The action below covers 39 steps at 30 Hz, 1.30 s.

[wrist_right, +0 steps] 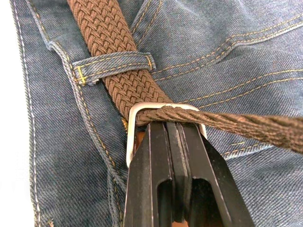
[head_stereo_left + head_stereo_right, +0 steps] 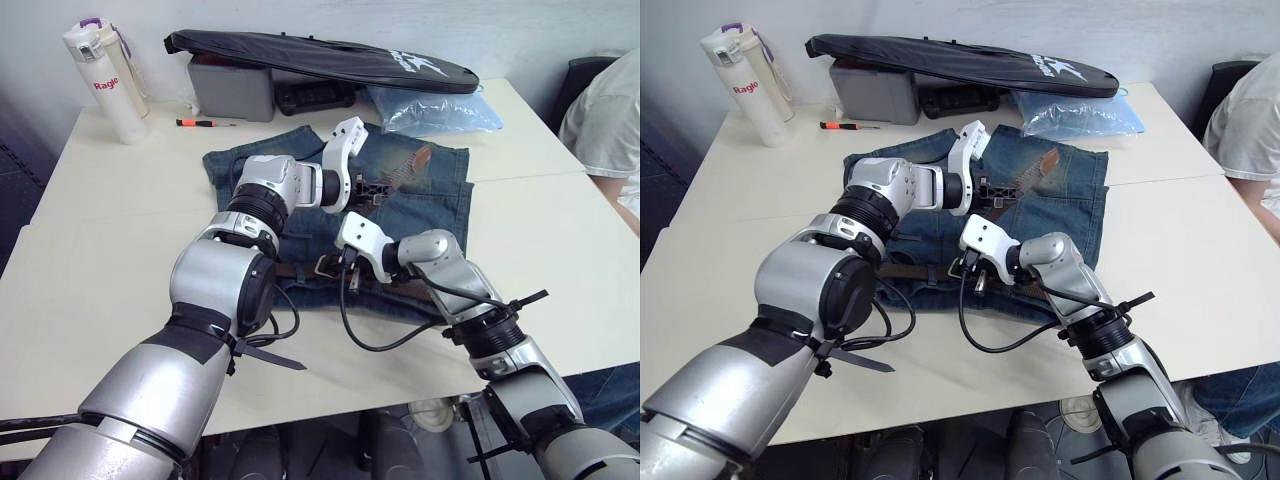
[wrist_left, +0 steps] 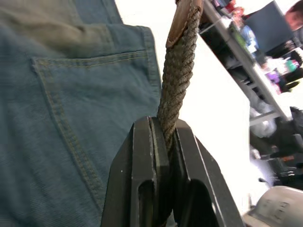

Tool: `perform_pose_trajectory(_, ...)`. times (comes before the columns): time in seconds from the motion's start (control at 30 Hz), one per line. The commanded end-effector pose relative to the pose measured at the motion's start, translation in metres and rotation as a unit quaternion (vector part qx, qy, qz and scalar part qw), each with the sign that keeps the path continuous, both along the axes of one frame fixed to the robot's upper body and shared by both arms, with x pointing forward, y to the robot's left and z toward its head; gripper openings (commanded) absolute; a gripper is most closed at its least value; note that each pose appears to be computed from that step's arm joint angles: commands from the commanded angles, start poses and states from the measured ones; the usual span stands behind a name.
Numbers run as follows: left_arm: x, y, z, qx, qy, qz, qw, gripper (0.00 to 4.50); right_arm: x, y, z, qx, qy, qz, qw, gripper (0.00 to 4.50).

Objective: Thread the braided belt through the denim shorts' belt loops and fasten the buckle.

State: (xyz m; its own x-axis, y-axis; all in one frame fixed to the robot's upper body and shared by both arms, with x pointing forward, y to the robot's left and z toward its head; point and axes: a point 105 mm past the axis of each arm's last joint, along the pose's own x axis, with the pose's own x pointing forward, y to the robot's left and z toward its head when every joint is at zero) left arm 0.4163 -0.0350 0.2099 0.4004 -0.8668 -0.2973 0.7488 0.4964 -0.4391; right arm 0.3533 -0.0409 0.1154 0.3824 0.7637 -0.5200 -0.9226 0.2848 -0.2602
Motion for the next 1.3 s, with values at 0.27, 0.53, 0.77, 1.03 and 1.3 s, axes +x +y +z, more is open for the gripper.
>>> perform_pose_trajectory(0.27, -0.018, -0.071, 0.089, 0.075, -0.29, -0.064, 0.952, 0.0, -0.062, 0.006, -0.11, -0.125, 0.186, 0.068, 0.972, 0.05)
perform_pose_trajectory(0.53, -0.015, -0.068, 0.09, 0.095, -0.319, -0.064, 0.941, 0.0, -0.061, -0.002, -0.098, -0.119, 0.18, 0.072, 0.974, 0.05)
perform_pose_trajectory(0.77, 0.004, -0.032, 0.062, 0.117, -0.28, -0.043, 0.952, 0.0, -0.044, -0.022, -0.052, -0.066, 0.146, 0.032, 0.987, 0.05)
perform_pose_trajectory(1.03, 0.012, -0.009, 0.023, 0.137, -0.231, -0.03, 0.963, 0.0, -0.04, -0.034, 0.007, 0.007, 0.12, 0.002, 0.993, 0.05)
perform_pose_trajectory(1.3, 0.013, 0.003, 0.007, 0.148, -0.214, -0.029, 0.965, 0.0, -0.042, -0.045, 0.044, 0.049, 0.096, -0.03, 0.994, 0.05)
